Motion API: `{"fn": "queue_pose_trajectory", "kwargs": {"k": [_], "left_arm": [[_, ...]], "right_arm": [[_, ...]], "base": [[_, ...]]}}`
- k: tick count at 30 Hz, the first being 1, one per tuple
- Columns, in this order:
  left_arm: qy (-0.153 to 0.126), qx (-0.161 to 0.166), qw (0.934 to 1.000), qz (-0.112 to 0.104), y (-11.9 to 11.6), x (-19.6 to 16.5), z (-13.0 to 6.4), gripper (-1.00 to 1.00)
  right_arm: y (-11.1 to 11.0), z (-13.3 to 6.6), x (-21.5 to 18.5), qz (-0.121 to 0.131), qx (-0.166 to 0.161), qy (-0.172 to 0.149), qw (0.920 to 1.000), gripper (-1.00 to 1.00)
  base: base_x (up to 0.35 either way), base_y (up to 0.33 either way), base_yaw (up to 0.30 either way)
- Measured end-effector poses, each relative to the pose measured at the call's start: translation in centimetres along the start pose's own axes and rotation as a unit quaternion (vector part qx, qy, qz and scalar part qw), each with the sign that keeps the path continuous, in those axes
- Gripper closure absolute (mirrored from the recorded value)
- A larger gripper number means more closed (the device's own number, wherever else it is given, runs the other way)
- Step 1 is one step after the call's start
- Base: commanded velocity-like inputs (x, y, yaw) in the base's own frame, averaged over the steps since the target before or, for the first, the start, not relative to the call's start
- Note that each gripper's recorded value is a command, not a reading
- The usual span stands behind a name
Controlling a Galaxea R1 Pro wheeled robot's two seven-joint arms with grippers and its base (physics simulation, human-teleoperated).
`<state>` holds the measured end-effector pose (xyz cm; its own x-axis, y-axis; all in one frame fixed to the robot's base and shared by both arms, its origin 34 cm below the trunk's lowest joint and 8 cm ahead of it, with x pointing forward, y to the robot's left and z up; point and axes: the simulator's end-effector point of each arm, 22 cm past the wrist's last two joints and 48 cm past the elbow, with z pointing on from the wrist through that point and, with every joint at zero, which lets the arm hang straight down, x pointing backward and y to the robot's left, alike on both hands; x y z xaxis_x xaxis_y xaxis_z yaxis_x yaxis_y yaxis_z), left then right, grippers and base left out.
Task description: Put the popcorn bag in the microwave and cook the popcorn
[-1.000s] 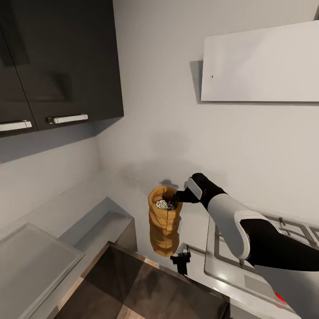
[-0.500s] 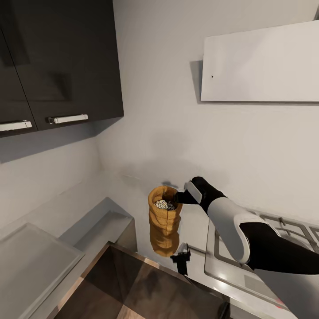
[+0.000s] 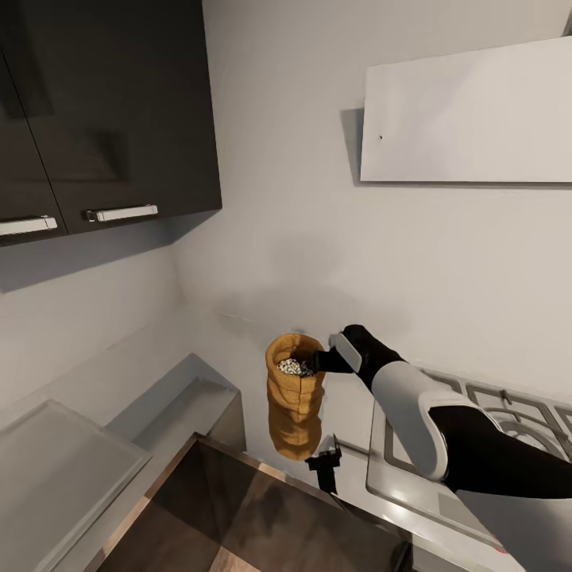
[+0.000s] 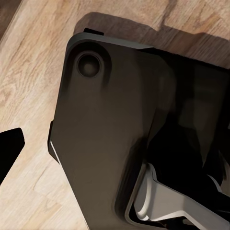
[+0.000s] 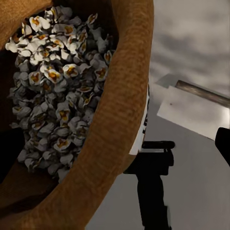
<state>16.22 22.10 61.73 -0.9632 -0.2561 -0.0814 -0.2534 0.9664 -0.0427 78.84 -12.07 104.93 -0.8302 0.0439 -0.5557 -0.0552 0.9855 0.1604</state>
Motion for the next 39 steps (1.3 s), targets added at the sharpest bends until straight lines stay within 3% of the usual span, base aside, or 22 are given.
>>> {"fn": "queue_pose_trajectory", "kwargs": {"k": [11, 12, 39], "left_arm": [[0.000, 0.000, 1.0000, 0.000, -0.01, 0.00, 0.00, -1.00], [0.000, 0.000, 1.0000, 0.000, -0.01, 0.00, 0.00, -1.00], [0.000, 0.000, 1.0000, 0.000, 0.05, -0.02, 0.00, -1.00]], "right_arm": [[-0.05, 0.21, 0.16, 0.001, 0.000, -0.003, 1.0000, -1.00], [-0.05, 0.22, 0.16, 0.001, 0.000, -0.003, 1.0000, 1.00], [0.47, 0.22, 0.16, 0.001, -0.012, -0.003, 0.9999, 1.00]], "base": [[0.000, 0.000, 0.000], [0.000, 0.000, 0.000], [0.000, 0.000, 0.000]]}}
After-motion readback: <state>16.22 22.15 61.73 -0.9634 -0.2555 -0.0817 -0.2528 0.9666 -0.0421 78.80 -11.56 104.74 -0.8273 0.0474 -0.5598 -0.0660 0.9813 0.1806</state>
